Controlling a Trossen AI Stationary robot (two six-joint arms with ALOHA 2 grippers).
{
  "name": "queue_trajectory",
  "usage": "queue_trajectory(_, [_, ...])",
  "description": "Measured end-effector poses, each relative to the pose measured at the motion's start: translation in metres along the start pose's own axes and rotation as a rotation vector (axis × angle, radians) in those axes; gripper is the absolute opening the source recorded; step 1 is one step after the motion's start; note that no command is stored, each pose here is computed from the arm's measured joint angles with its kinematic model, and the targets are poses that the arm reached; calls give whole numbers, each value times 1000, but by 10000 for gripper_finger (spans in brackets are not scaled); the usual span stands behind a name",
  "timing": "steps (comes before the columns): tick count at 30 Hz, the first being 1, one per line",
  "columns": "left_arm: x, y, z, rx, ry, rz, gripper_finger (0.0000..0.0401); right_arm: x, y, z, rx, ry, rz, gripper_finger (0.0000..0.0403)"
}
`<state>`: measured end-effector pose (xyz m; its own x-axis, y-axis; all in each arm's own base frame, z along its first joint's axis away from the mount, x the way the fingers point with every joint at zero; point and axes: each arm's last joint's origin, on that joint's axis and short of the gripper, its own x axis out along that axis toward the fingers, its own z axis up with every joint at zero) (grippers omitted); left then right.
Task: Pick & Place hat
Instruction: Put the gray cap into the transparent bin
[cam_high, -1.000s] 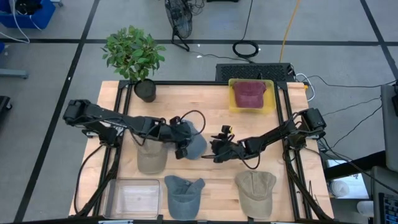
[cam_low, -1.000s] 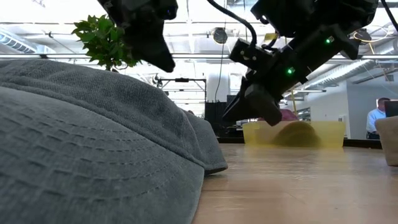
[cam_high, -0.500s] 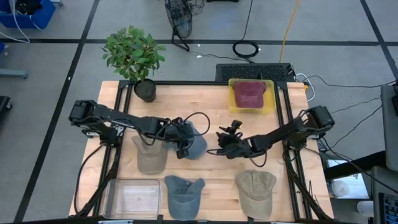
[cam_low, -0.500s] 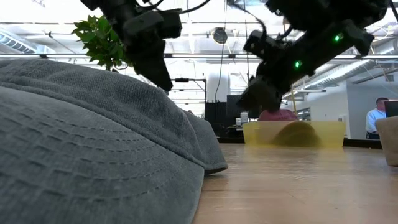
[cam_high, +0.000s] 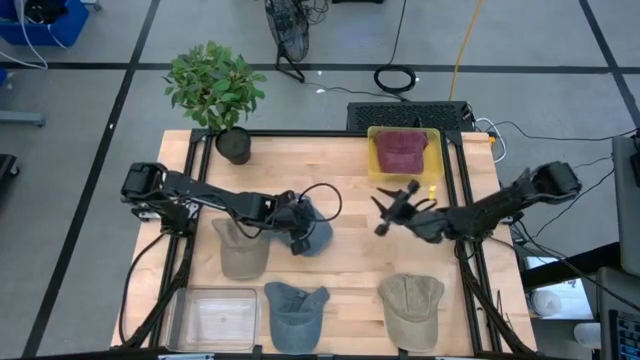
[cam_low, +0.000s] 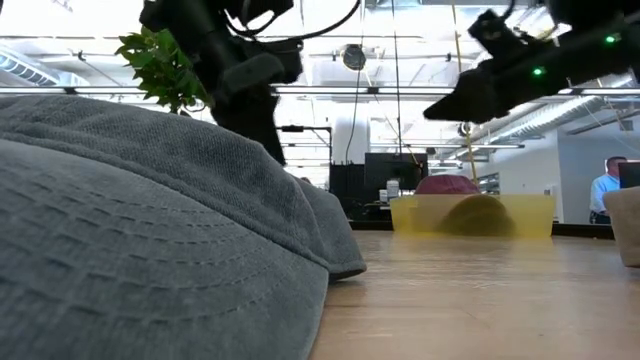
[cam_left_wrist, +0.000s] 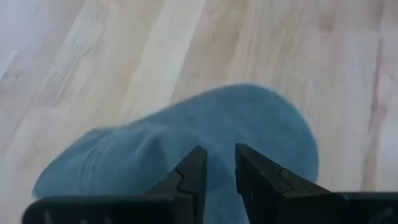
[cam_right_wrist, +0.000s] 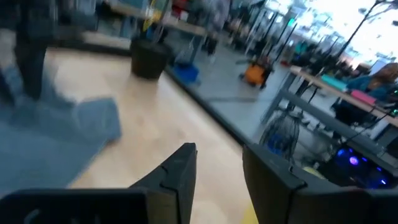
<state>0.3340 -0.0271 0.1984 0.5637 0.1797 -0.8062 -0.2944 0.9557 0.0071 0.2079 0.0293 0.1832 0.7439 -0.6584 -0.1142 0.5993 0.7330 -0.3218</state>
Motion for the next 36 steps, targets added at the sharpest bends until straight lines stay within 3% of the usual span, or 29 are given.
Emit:
queue_trajectory(4, [4,0,-1,-13,-5,33,101,-7,-14,-6,45,-87,-29,121])
queue_trajectory(11, [4,-5,-2,-12,-25,66,201,-8,-20,-8,43,-113,-51,121])
queue_trajectory(18, [4,-6,-2,-148,-31,62,267,-7,-20,-8,57,-115,-33,121])
queue_trajectory(22, [5,0,-2,-206,-18,74,264,-7,-20,-10,63,-103,-29,121])
queue_trajectory(28, [6,8,-7,-272,44,116,227,-6,-19,-13,64,-85,-23,121])
queue_trajectory(36, [7,8,-7,-276,94,30,199,-6,-18,-15,67,-68,-19,121])
